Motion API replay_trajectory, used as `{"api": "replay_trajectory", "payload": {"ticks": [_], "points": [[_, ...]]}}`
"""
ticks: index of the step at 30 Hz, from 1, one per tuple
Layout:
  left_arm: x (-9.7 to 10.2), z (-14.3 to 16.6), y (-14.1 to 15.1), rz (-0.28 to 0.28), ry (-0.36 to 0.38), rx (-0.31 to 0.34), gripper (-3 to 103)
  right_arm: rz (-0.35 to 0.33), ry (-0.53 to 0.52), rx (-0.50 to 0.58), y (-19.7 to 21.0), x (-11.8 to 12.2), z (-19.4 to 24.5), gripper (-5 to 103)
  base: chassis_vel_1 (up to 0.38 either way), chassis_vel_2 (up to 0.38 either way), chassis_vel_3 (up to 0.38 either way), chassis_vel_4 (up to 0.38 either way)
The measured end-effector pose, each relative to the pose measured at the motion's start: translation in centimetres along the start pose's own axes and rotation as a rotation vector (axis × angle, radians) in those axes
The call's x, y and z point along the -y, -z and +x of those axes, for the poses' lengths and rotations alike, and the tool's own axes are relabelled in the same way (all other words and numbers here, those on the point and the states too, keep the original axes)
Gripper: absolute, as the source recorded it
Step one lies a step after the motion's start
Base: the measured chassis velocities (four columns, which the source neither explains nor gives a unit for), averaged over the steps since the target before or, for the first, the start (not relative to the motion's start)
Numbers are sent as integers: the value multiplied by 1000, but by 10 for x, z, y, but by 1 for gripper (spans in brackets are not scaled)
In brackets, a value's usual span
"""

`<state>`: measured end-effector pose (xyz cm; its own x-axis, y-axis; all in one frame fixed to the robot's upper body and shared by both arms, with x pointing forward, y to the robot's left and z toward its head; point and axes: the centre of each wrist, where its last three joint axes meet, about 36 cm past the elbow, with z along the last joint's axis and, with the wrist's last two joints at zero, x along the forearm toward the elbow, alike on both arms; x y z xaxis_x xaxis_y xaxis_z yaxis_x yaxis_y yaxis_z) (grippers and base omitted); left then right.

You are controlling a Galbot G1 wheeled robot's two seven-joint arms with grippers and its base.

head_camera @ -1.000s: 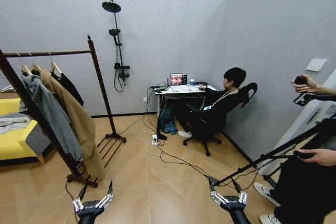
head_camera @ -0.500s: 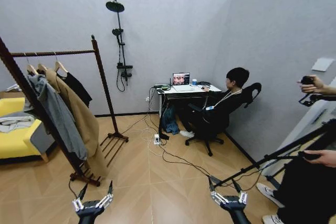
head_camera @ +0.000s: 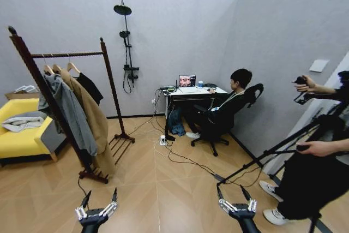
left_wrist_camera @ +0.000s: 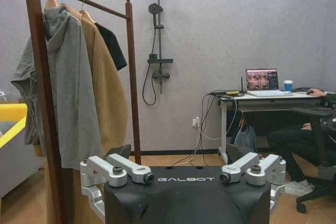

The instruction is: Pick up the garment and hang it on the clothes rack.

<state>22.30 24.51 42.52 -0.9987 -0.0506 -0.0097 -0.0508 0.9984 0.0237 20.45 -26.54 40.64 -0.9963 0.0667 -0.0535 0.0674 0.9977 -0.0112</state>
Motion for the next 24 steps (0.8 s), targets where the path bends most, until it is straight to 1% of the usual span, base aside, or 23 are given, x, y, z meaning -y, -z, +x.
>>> {"api": "replay_trajectory", "payload": {"ticks": [4, 13, 24], "points": [[0, 0, 0, 0, -1, 0, 100, 0, 0, 0, 0, 0, 0, 100, -3, -13, -52, 39], [0, 0, 0, 0, 0, 0, 100, 0, 0, 1, 0, 0, 0, 100, -35, 13, 42, -27], [0, 0, 0, 1, -1, 0, 100, 0, 0, 0, 0, 0, 0, 100, -59, -102, 59, 80]]}}
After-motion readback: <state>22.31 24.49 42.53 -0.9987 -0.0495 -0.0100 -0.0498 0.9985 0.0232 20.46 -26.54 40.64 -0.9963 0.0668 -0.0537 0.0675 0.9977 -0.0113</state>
